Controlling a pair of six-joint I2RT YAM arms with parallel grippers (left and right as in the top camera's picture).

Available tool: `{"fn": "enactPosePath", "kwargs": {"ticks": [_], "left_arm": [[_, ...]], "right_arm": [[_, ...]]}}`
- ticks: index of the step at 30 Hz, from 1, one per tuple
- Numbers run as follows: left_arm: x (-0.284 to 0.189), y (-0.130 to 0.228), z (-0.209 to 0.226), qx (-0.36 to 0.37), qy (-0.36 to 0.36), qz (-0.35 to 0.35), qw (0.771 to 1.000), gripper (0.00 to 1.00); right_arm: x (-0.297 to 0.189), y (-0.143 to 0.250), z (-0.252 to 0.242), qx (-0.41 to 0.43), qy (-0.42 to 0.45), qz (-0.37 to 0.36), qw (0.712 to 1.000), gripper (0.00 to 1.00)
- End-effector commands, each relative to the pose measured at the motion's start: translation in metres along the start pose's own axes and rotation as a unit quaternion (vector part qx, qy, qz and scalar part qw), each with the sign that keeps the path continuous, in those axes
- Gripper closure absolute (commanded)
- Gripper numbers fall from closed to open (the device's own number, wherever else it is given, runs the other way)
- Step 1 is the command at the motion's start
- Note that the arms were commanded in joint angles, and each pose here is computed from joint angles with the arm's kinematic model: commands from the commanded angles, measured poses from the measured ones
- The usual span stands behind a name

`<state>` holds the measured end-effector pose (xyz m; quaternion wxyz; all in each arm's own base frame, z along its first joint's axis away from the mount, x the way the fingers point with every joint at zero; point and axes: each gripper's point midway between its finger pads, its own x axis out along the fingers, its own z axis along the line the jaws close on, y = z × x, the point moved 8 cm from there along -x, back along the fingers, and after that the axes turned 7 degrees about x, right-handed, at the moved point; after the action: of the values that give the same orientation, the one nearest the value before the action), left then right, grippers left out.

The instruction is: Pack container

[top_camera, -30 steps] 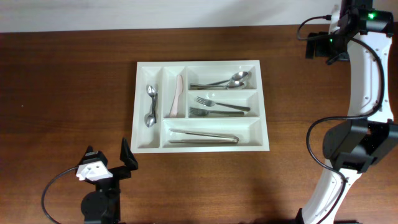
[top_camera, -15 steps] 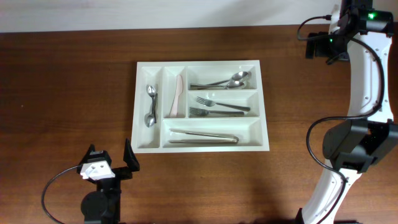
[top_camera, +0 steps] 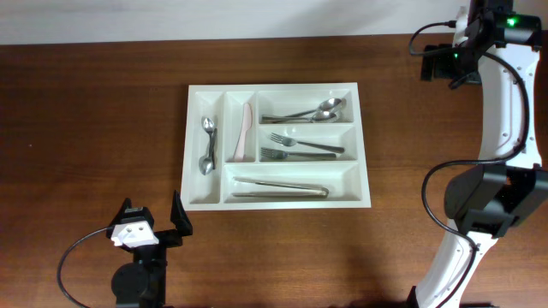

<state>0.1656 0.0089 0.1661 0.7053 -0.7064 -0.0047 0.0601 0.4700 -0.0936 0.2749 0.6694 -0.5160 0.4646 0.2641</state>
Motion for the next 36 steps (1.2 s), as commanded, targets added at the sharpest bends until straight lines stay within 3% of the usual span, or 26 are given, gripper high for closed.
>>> {"fn": "enactPosePath", "kwargs": {"ticks": [1,8,18,25,36], "left_arm": [[0.0,0.002,-0.001,0.008,0.004,-0.002,1.0,0.01],[0.0,0.002,-0.001,0.008,0.004,-0.002,1.0,0.01],[0.0,0.002,-0.001,0.008,0.004,-0.002,1.0,0.01],[0.0,0.002,-0.001,0.008,0.004,-0.002,1.0,0.01],[0.0,0.002,-0.001,0.008,0.004,-0.002,1.0,0.01]], "right_arm": [[0.002,0.0,0.001,0.004,0.005,0.001,1.0,0.01],[-0.003,0.0,0.004,0.001,0.003,-0.005,1.0,0.01],[-0.122,0.012,-0.002,0.002,0.002,-0.114,0.993,0.01],[-0.179,0.082,0.025,-0.067,-0.035,-0.147,0.986,0.01],[-0.19,0.173,0.046,-0.098,-0.153,-0.35,0.919,0.01]]}}
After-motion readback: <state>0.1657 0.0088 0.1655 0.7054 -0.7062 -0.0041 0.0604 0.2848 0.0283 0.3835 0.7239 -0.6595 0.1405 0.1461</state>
